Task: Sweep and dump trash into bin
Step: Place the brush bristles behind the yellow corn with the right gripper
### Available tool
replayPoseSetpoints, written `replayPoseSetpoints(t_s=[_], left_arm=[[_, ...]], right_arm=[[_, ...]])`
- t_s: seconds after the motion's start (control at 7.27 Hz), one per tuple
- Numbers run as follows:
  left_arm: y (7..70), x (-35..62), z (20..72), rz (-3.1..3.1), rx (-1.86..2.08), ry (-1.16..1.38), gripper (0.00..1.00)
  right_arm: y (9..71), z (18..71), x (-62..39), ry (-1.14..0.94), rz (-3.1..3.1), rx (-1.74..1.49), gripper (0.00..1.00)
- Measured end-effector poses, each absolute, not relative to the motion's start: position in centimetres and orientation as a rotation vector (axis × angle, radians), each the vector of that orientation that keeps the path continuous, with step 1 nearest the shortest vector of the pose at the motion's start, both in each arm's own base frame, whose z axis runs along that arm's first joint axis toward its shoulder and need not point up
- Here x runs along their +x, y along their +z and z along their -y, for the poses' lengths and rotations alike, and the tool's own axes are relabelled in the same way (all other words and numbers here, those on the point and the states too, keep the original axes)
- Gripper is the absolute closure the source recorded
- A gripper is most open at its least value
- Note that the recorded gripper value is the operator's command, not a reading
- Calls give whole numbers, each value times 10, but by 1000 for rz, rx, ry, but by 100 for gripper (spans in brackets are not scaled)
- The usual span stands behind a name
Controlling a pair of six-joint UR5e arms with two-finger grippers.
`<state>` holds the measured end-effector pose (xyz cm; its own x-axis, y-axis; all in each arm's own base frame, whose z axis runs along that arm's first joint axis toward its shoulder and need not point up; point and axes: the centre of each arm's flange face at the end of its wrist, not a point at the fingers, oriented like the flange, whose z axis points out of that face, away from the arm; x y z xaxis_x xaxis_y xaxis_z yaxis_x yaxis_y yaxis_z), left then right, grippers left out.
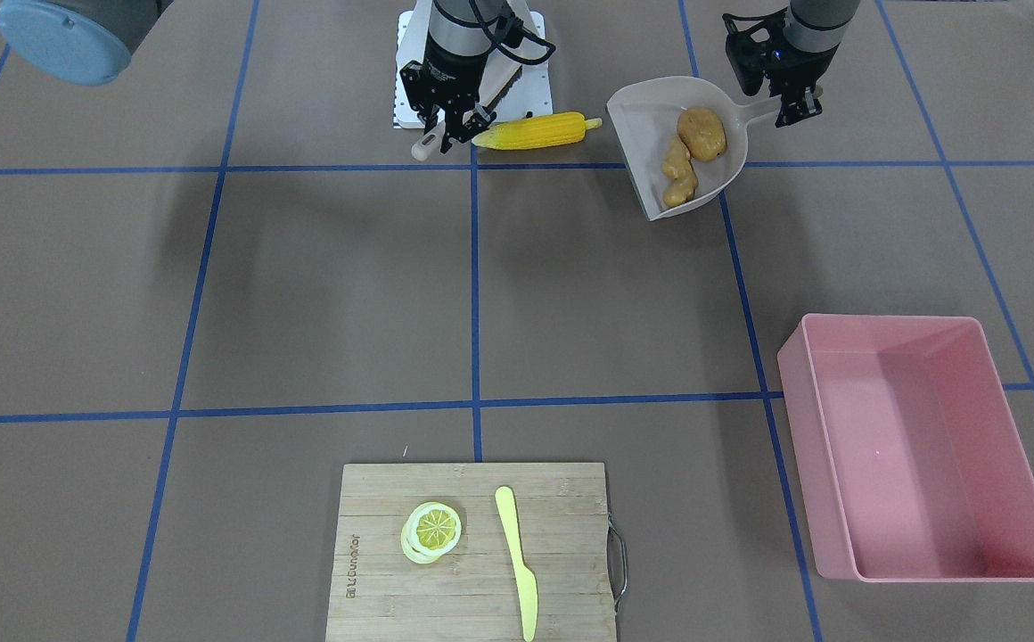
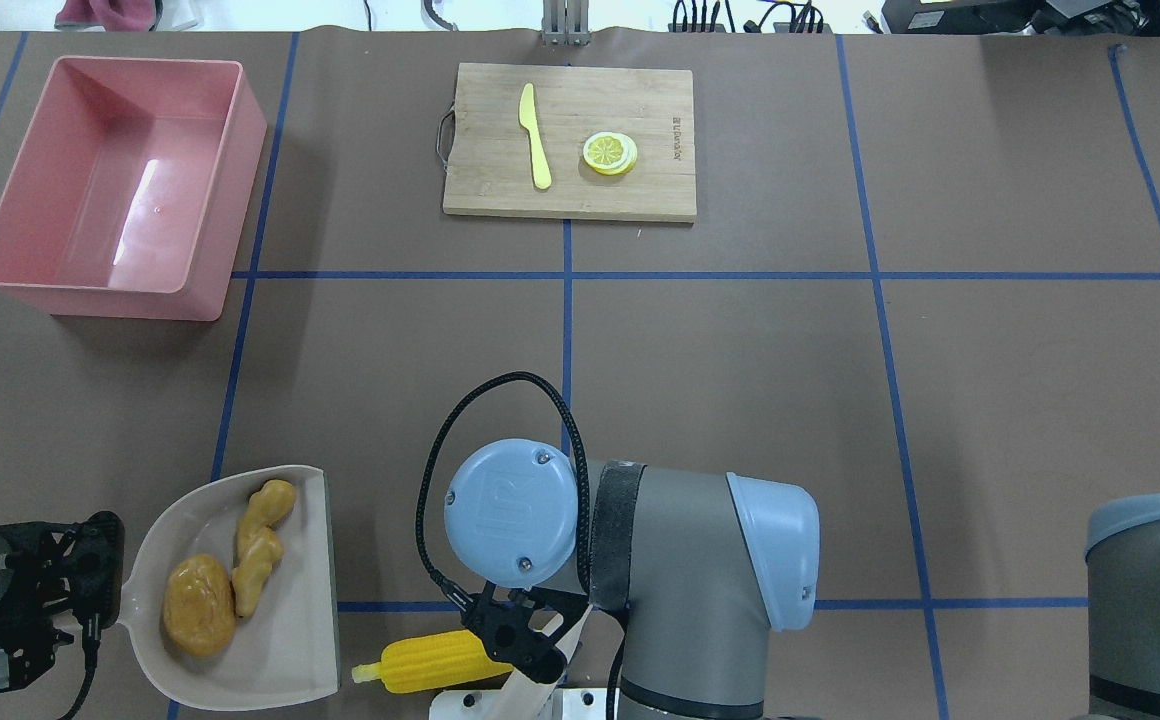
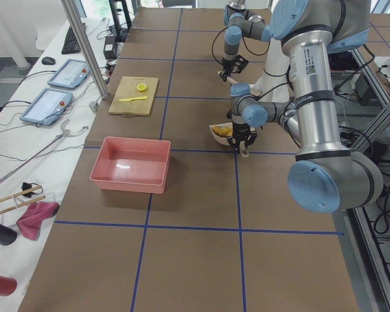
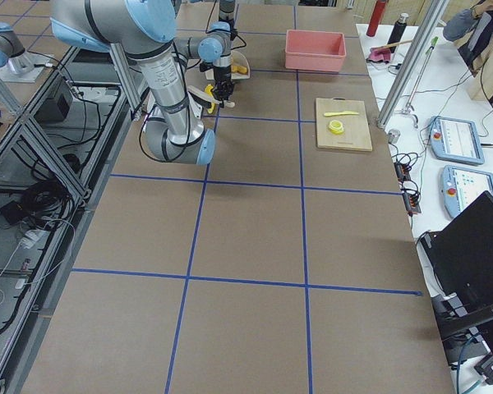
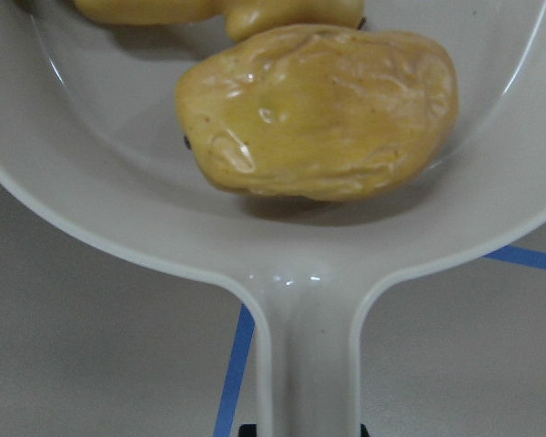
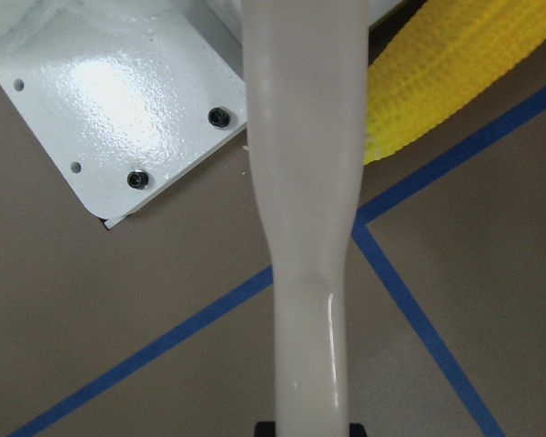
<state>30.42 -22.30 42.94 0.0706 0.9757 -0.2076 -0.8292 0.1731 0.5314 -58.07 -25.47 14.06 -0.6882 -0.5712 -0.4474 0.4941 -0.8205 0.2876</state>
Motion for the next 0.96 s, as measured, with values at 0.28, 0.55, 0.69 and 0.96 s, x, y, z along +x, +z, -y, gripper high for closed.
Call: replayPoseSetpoints(t_s=[0.28, 0.55, 0.69, 0.96], left_arm=[[430, 309, 218, -569, 311, 1401, 100], [430, 315, 212, -559, 309, 1392, 100], [430, 319, 209, -551, 311, 1391, 100], [429, 327, 203, -539, 318, 1395, 100]], right_arm=[[142, 258, -585, -2436, 185, 721, 100], [146, 267, -596, -2423, 181, 736, 100], [147, 272, -604, -2416, 180, 743, 100], [143, 293, -606, -2390, 170, 748, 100]])
